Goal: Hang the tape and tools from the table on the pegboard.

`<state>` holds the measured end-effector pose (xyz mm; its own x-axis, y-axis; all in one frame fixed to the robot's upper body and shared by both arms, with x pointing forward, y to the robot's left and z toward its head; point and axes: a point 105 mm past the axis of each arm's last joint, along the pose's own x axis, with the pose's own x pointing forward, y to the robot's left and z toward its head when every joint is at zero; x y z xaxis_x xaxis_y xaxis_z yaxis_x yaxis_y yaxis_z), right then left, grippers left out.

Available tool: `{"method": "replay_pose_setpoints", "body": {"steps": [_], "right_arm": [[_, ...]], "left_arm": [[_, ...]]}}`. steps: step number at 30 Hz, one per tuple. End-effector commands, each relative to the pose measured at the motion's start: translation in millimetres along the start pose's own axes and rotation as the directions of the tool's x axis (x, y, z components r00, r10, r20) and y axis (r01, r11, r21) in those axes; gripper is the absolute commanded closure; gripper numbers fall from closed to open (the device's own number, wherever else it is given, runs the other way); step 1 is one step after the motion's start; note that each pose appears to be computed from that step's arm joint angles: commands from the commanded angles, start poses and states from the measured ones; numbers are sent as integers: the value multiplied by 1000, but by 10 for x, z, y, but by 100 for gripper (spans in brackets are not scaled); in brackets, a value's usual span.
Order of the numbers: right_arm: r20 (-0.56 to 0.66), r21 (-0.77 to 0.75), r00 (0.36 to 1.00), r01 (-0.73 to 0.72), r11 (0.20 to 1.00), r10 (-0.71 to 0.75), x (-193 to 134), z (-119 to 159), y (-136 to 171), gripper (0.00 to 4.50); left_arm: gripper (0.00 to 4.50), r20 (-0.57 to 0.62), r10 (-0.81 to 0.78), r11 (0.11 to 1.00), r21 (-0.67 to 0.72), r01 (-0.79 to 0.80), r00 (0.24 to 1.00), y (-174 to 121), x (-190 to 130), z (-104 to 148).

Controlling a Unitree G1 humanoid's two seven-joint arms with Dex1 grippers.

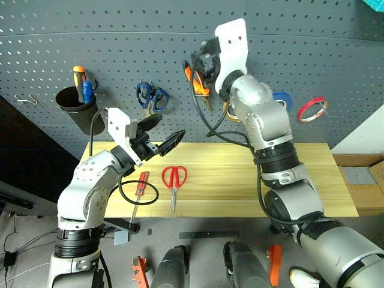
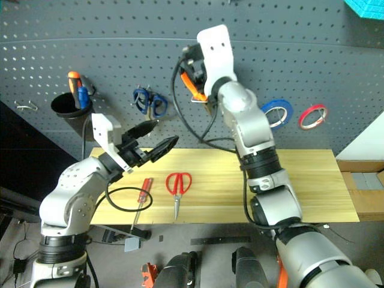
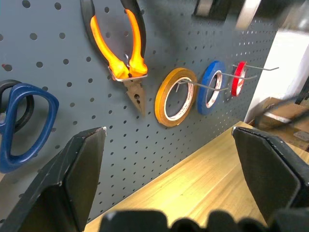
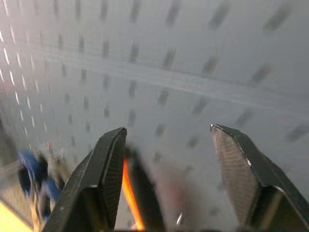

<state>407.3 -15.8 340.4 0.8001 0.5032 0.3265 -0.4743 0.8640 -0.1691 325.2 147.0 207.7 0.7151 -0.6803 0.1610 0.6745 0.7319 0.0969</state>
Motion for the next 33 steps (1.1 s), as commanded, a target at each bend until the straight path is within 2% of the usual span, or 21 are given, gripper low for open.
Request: {"method": "replay_pose_setpoints", "body": {"steps": [1,3,7,11,16,20,24,33], "right_arm": [[106,49,990,-103,994,97,-200,396,-73,166],[81,81,985,-157,984,150,-326,342,-98,166],[-54,181,924,-364,914,378,-852,-32,64,166],[-283,181,792,-510,841,542,-1546,-673,413,166],[-440,171,634,-636,752,636,-2033,-1071,723,166],[-480,134,610,-659,740,630,-2061,-1177,820,166],[-493,111,608,-666,738,622,-2029,-1192,827,166],[-495,72,619,-670,738,610,-1930,-1160,805,166]], "left_arm": [[0,37,6,999,37,-7,999,-17,25,98],[0,24,27,999,32,-28,999,-1,14,59],[0,-131,123,992,26,-120,984,75,-85,-283],[0,-373,240,969,38,-243,896,104,-324,-791],[0,-540,298,933,-8,-359,787,60,-497,-1183],[0,-694,286,905,-31,-425,661,-54,-627,-1563],[0,-778,274,866,-56,-497,565,-143,-643,-1797],[0,-809,292,802,-84,-592,510,-147,-415,-2046]]}}
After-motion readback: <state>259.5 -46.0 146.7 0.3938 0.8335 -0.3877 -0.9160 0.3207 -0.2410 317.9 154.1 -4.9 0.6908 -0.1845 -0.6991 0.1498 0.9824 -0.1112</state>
